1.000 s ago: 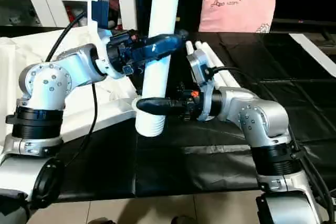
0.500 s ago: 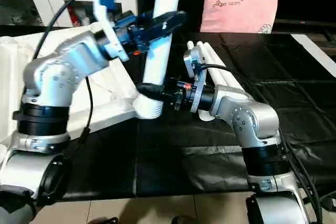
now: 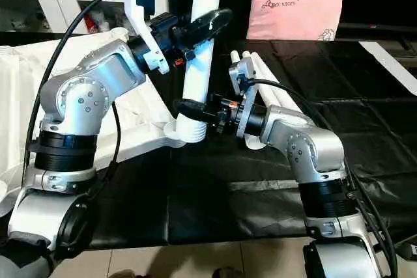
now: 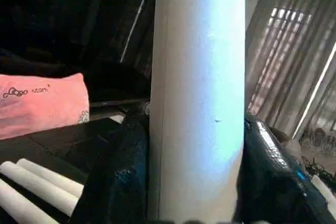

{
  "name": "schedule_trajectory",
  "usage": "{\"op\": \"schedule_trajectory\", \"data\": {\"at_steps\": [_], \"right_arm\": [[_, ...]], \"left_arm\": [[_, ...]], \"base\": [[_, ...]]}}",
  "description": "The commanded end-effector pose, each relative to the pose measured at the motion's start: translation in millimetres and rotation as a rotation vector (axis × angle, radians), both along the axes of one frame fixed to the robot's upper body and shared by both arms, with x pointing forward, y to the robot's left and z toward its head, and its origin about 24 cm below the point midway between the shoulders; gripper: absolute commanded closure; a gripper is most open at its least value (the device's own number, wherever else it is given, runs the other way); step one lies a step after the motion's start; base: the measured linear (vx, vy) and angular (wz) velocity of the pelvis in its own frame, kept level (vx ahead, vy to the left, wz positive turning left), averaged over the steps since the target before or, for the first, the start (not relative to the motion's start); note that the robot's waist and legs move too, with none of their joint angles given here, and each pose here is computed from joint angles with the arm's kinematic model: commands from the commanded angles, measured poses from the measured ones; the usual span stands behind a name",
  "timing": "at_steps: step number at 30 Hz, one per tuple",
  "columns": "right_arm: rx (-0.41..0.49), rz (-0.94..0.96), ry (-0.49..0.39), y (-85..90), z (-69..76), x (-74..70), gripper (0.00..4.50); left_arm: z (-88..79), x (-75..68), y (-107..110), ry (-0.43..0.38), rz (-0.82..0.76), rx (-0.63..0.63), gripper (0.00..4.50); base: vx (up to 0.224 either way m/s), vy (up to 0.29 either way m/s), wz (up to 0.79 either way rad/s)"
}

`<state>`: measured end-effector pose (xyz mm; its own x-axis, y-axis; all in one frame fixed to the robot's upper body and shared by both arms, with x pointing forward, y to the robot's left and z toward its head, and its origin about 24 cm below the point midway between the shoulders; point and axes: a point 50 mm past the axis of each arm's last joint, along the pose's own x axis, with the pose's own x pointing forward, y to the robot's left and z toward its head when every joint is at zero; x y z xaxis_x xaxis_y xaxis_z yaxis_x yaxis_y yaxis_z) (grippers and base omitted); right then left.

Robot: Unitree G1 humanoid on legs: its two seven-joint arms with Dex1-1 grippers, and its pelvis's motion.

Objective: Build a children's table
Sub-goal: Pick table leg

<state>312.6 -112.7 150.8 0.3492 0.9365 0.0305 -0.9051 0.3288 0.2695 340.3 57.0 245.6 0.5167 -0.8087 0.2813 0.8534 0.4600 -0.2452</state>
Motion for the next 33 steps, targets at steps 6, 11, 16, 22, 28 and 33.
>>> {"op": "schedule_trajectory", "data": {"at_steps": [6,11,16,22,28,33], "right_arm": [[0.01,0.07,-0.051,5.2,15.3,0.7,1.68],[0.045,0.144,-0.009,-1.5,18.0,0.0,1.24],[0.073,0.142,0.032,-6.1,21.9,5.5,0.96],[0.06,0.136,0.109,-6.0,16.7,8.4,0.96],[0.026,0.144,0.121,-3.4,12.8,9.8,0.96],[-0.015,0.17,0.134,-1.2,8.5,8.0,0.96]], "left_arm": [[-1.1,5.7,5.7,0.031,0.046,-0.006,2.68],[-0.9,5.4,5.0,0.042,0.015,-0.002,2.7],[1.7,6.6,4.8,0.042,0.021,-0.007,2.7],[1.1,4.5,3.5,0.032,0.005,0.0,2.7],[2.1,1.7,0.3,0.019,-0.026,0.006,2.7],[2.7,-1.7,-3.4,0.011,-0.062,0.009,2.7]], "base": [[0.0,0.0,0.0],[0.0,0.0,0.0],[0.0,0.0,0.0],[0.0,0.0,0.0],[0.0,0.0,0.0],[0.0,0.0,0.0]]}}
